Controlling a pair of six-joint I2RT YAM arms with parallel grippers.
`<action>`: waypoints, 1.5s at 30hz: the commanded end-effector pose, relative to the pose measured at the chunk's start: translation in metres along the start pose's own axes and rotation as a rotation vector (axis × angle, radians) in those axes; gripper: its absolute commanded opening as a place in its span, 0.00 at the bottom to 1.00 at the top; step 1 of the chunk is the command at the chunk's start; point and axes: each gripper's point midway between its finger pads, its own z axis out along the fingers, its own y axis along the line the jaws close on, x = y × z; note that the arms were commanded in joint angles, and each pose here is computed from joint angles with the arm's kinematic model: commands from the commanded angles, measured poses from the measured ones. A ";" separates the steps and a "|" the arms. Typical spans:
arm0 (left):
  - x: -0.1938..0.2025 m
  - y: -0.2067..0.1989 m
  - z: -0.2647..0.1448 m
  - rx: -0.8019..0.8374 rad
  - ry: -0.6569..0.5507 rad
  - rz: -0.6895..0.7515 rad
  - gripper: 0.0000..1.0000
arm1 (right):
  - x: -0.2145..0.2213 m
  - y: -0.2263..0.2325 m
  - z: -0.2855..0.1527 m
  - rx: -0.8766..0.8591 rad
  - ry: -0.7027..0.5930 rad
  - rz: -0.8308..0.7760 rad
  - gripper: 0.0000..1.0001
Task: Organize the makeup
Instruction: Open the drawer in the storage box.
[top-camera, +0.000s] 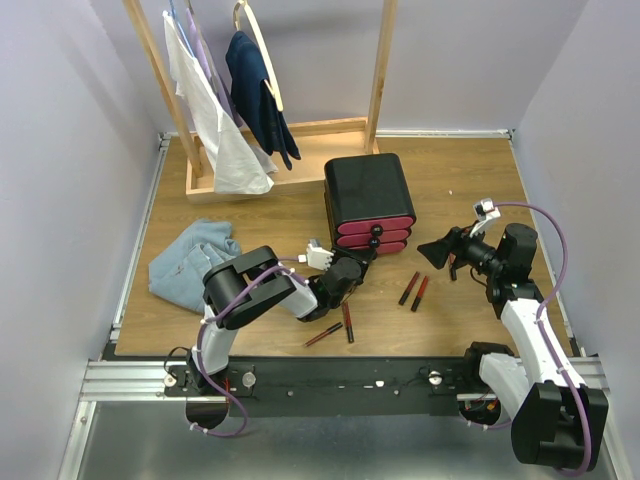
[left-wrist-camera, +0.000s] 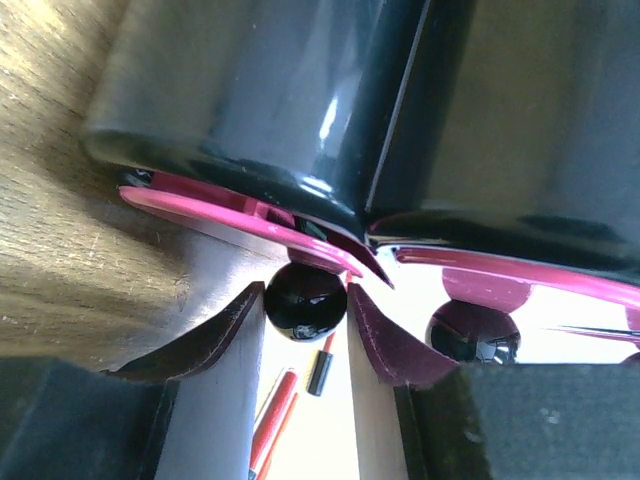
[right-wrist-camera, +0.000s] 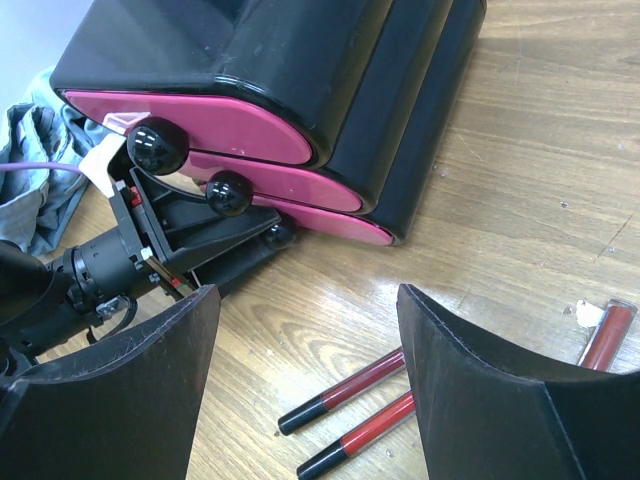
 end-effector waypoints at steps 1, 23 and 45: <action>-0.002 0.024 0.000 -0.035 -0.012 0.046 0.31 | -0.001 -0.001 -0.001 -0.001 -0.010 -0.018 0.79; 0.035 0.026 -0.052 0.016 0.143 0.072 0.25 | -0.002 0.000 -0.002 0.000 -0.014 -0.028 0.79; 0.042 0.034 -0.076 -0.027 0.210 0.125 0.46 | -0.003 -0.002 -0.003 0.011 -0.021 -0.041 0.80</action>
